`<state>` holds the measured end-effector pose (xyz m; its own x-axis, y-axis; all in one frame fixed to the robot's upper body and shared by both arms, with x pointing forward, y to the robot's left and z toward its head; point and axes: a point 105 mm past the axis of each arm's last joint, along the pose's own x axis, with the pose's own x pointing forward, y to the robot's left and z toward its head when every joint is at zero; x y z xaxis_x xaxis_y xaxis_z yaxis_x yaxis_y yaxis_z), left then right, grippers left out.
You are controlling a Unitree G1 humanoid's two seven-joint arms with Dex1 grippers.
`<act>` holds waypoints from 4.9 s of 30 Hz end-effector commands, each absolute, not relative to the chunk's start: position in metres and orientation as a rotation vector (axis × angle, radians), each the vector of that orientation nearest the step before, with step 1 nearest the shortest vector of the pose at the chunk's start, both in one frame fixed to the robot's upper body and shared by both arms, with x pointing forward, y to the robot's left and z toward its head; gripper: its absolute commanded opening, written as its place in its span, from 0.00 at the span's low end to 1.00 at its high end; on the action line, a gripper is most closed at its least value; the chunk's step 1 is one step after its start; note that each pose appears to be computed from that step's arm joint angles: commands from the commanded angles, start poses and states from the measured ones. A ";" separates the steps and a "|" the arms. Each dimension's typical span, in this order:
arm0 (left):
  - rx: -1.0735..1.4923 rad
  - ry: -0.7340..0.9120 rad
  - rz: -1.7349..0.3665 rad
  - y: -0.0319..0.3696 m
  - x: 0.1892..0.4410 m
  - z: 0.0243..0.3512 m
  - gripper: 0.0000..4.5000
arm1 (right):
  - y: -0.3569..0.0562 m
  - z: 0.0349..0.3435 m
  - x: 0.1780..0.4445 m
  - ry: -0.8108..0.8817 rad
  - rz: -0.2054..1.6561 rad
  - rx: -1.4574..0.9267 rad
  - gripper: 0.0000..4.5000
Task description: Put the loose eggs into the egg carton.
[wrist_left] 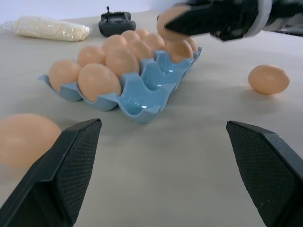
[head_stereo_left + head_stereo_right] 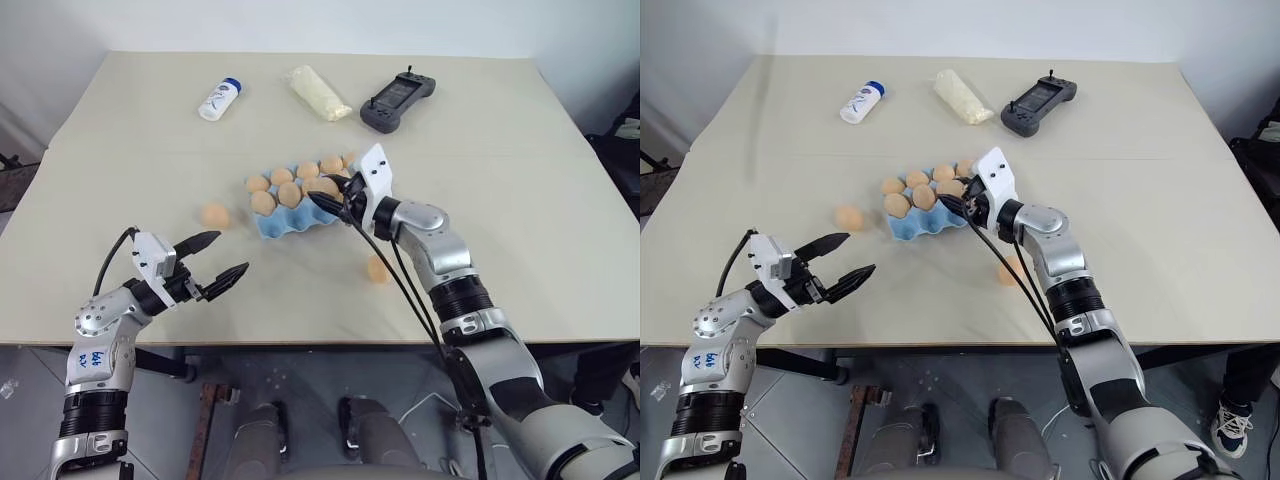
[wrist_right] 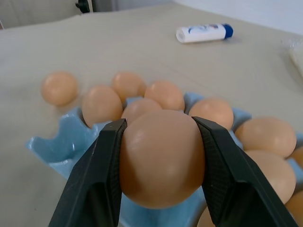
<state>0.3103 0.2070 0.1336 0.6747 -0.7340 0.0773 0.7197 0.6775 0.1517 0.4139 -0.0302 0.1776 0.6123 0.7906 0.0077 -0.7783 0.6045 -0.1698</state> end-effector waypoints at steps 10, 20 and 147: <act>0.127 -0.196 -0.806 0.209 0.307 0.146 1.00 | -0.025 0.203 0.414 -0.173 0.925 -0.191 0.99; 0.137 -0.101 -0.897 0.214 0.289 0.129 1.00 | -0.082 0.214 0.374 -0.187 1.111 -0.217 0.99; 0.150 -0.251 -0.942 0.216 0.287 0.128 1.00 | 0.055 0.214 0.410 -0.252 0.975 -0.175 0.99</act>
<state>0.2892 0.2119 0.1193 0.5539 -0.8248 0.1134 0.7997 0.5650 0.2030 0.4113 0.0530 0.1937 0.5502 0.8323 0.0675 -0.8005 0.5487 -0.2410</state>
